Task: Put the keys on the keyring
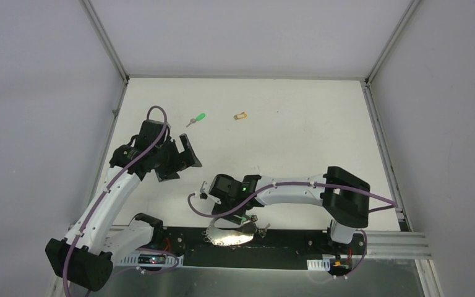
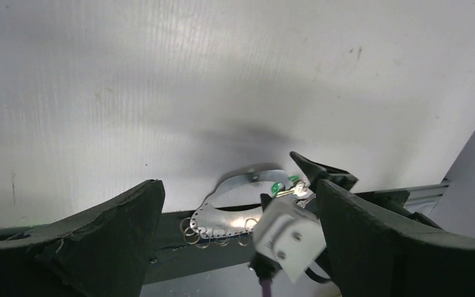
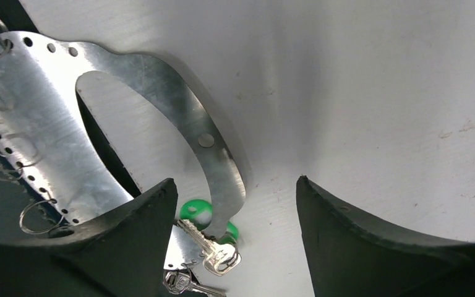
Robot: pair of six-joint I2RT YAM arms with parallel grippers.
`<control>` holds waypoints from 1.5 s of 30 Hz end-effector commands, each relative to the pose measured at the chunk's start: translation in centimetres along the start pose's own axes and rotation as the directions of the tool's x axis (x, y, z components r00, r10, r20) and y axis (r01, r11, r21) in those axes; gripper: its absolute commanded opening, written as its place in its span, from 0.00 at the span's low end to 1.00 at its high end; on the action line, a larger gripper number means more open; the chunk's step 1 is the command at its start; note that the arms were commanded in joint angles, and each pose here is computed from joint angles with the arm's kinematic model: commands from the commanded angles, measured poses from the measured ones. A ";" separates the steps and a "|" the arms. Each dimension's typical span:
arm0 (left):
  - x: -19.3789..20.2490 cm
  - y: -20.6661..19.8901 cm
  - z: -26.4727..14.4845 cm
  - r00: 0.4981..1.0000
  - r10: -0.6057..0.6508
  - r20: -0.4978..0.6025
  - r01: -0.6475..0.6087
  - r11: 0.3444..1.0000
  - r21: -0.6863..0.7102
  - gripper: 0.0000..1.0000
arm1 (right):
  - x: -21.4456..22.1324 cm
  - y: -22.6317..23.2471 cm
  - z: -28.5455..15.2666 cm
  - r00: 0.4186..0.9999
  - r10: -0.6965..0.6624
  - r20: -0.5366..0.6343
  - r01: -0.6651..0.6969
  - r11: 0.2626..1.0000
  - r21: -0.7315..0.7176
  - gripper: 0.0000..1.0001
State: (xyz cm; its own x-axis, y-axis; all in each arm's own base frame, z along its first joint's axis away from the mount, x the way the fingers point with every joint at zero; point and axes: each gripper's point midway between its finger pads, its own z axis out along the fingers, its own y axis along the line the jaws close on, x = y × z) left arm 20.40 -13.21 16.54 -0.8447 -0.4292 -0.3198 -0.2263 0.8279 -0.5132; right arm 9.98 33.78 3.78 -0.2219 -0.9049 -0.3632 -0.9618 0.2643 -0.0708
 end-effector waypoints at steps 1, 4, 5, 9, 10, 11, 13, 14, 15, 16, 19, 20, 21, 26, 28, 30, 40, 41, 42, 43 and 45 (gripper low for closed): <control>-2.6 -1.6 -3.5 0.990 0.061 0.124 -0.065 0.997 0.030 0.97 | -0.5 -1.1 0.1 0.997 -0.066 -0.039 0.069 0.995 0.077 0.70; -3.8 -2.7 -5.2 0.981 0.080 0.179 -0.091 0.994 0.053 0.97 | 0.0 -1.8 0.6 0.993 -0.080 -0.084 0.090 0.988 0.122 0.62; -4.0 -3.0 -5.6 0.978 0.084 0.192 -0.098 0.993 0.062 0.96 | 0.1 -2.1 0.8 0.992 -0.081 -0.093 0.094 0.986 0.137 0.61; -4.6 -4.2 -7.4 0.966 0.101 0.236 -0.129 0.986 0.104 0.95 | 0.7 -3.2 1.3 0.990 -0.043 -0.132 0.065 0.983 0.174 0.54; -4.6 -4.5 -7.8 0.965 0.104 0.242 -0.135 0.984 0.114 0.95 | 0.9 -3.5 1.5 0.990 -0.018 -0.141 0.042 0.984 0.172 0.50; -4.6 -4.7 -8.1 0.964 0.104 0.245 -0.137 0.983 0.125 0.94 | 1.2 -3.8 1.7 0.988 0.007 -0.157 0.020 0.986 0.166 0.46; -4.6 -5.2 -8.7 0.963 0.097 0.250 -0.137 0.979 0.150 0.93 | 1.8 -4.7 2.0 0.981 0.075 -0.180 -0.049 0.988 0.148 0.39; -4.5 -5.4 -8.9 0.964 0.094 0.250 -0.138 0.977 0.161 0.93 | 2.4 -5.2 2.3 0.973 0.110 -0.201 -0.082 0.987 0.140 0.36; -4.4 -5.7 -9.1 0.963 0.094 0.251 -0.140 0.975 0.172 0.93 | 2.8 -5.9 2.4 0.966 0.153 -0.211 -0.125 0.983 0.137 0.33; -4.4 -5.9 -9.3 0.963 0.095 0.252 -0.144 0.973 0.181 0.93 | 3.2 -6.5 2.5 0.956 0.192 -0.221 -0.165 0.977 0.134 0.31; -4.2 -6.2 -9.7 0.963 0.098 0.251 -0.151 0.968 0.201 0.92 | 4.5 -8.5 2.6 0.924 0.301 -0.238 -0.279 0.953 0.120 0.28; -4.2 -6.3 -9.8 0.963 0.099 0.250 -0.153 0.967 0.206 0.92 | 4.9 -9.1 2.5 0.908 0.346 -0.237 -0.325 0.938 0.122 0.28; -4.1 -6.4 -9.8 0.964 0.100 0.248 -0.154 0.966 0.209 0.92 | 5.2 -9.6 2.4 0.897 0.374 -0.235 -0.354 0.927 0.124 0.28; -3.4 -6.2 -8.9 0.972 0.102 0.209 -0.149 0.963 0.223 0.92 | 5.2 -12.4 1.7 0.873 0.453 -0.178 -0.432 0.890 0.146 0.40; -2.7 -6.0 -8.0 0.980 0.094 0.176 -0.135 0.962 0.236 0.91 | 4.3 -13.0 1.0 0.868 0.480 -0.128 -0.465 0.876 0.129 0.46; -2.0 -5.9 -7.1 0.987 0.082 0.138 -0.115 0.961 0.251 0.91 | 3.3 -13.3 0.1 0.862 0.502 -0.074 -0.493 0.863 0.111 0.53; 2.4 -4.6 -1.7 0.996 -0.055 -0.074 0.077 0.941 0.330 0.88 | 1.3 -10.9 -5.5 0.612 0.786 0.089 -0.777 0.618 -0.117 0.61; 2.7 -4.7 -1.2 0.994 -0.066 -0.092 0.094 0.935 0.341 0.87 | 1.6 -10.4 -5.8 0.575 0.814 0.080 -0.803 0.580 -0.138 0.60; 3.0 -4.8 -0.9 0.992 -0.072 -0.102 0.104 0.931 0.350 0.87 | 2.0 -10.0 -6.2 0.538 0.840 0.075 -0.826 0.542 -0.153 0.59; 3.3 -5.0 -0.5 0.991 -0.072 -0.110 0.107 0.929 0.355 0.87 | 2.4 -9.7 -6.4 0.492 0.868 0.063 -0.852 0.495 -0.170 0.59; 3.8 -5.3 0.2 0.991 -0.061 -0.118 0.100 0.928 0.358 0.87 | 3.2 -8.9 -6.8 0.435 0.900 0.038 -0.878 0.433 -0.205 0.55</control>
State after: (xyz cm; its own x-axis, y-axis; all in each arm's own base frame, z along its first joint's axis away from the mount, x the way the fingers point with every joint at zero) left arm 17.57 -16.92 16.26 -0.8828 -0.4320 -0.1843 -0.1823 0.6767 -0.7133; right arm 18.70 25.92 8.60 -0.8800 -0.3188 -0.3522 -0.4329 0.8435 0.3181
